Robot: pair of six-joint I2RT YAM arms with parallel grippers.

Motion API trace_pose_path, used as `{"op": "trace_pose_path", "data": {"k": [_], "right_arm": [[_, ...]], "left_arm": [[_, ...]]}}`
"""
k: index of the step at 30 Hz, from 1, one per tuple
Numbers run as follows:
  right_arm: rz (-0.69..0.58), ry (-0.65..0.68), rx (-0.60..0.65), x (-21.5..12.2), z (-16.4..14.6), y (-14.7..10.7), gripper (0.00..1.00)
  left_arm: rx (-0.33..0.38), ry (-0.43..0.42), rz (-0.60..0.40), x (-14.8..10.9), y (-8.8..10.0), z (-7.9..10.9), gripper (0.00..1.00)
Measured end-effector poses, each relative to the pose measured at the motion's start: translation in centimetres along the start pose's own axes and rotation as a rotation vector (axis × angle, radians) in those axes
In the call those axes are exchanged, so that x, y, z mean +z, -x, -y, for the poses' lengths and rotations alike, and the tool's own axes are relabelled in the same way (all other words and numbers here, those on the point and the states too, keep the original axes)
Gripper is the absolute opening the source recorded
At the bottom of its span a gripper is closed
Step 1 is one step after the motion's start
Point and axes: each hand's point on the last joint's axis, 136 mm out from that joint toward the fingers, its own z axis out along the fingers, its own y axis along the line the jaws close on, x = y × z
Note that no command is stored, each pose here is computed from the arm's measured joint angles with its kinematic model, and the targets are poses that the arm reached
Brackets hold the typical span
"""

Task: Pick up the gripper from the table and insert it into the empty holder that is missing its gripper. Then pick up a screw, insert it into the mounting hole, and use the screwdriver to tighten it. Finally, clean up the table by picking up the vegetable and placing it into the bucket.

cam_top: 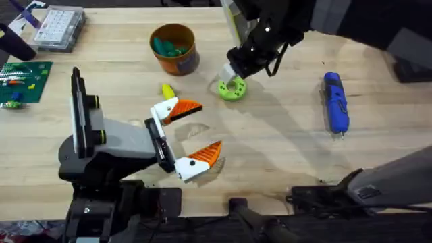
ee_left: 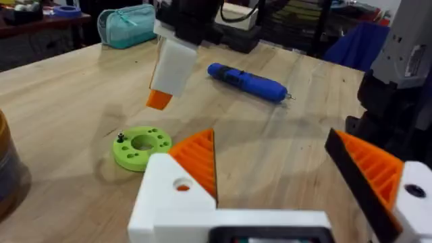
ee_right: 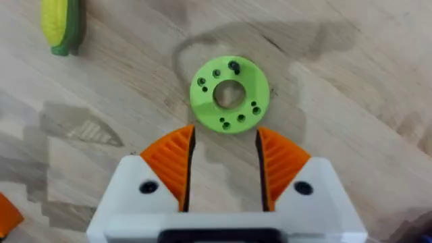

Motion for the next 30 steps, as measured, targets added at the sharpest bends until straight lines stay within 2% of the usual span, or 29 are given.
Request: {"op": "trace_pose_path", "data": {"k": [8,21,30], "right_arm": [[0.033,0.006,0.071,0.8,-0.1,1.1,0.527],[0.031,0.006,0.086,3.5,-0.1,2.0,0.527],[0.012,0.004,0.092,6.7,-0.1,2.4,0.527]], "left_arm": [[0.000,0.000,0.000,0.0,0.0,0.0,0.986],[0.000,0.000,0.000,0.0,0.0,0.0,0.986],[0.000,0.000,0.000,0.0,0.0,0.0,0.986]]}}
